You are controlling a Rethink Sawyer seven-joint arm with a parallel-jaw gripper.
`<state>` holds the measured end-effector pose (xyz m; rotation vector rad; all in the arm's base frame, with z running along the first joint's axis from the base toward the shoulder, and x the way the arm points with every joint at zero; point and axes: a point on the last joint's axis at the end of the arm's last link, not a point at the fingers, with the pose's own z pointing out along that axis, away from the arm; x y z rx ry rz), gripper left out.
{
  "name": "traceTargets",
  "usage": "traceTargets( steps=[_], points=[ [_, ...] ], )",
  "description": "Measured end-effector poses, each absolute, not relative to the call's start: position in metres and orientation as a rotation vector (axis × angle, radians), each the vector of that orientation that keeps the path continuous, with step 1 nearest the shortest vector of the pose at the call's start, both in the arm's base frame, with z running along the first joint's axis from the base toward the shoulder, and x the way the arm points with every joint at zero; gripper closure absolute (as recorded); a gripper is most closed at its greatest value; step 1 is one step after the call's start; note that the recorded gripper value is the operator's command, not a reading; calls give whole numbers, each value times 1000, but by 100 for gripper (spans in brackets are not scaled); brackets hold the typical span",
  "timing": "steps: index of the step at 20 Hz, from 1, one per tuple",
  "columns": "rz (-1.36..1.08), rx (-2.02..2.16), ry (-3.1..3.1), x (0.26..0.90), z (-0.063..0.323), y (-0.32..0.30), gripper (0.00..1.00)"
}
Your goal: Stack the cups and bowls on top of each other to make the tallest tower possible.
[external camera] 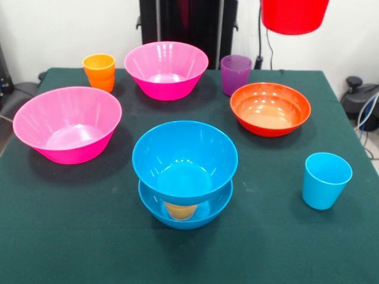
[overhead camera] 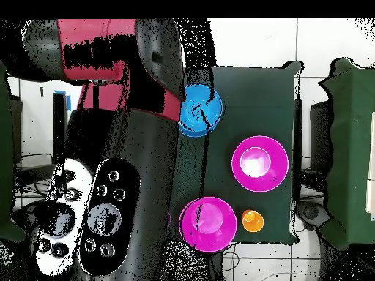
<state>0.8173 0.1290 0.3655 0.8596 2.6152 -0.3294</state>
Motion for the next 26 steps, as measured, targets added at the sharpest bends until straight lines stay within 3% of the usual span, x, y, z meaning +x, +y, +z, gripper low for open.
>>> traceTargets(
  steps=[26],
  points=[
    [-406, 797, 2618, 819, 287, 91, 100]
  ],
)
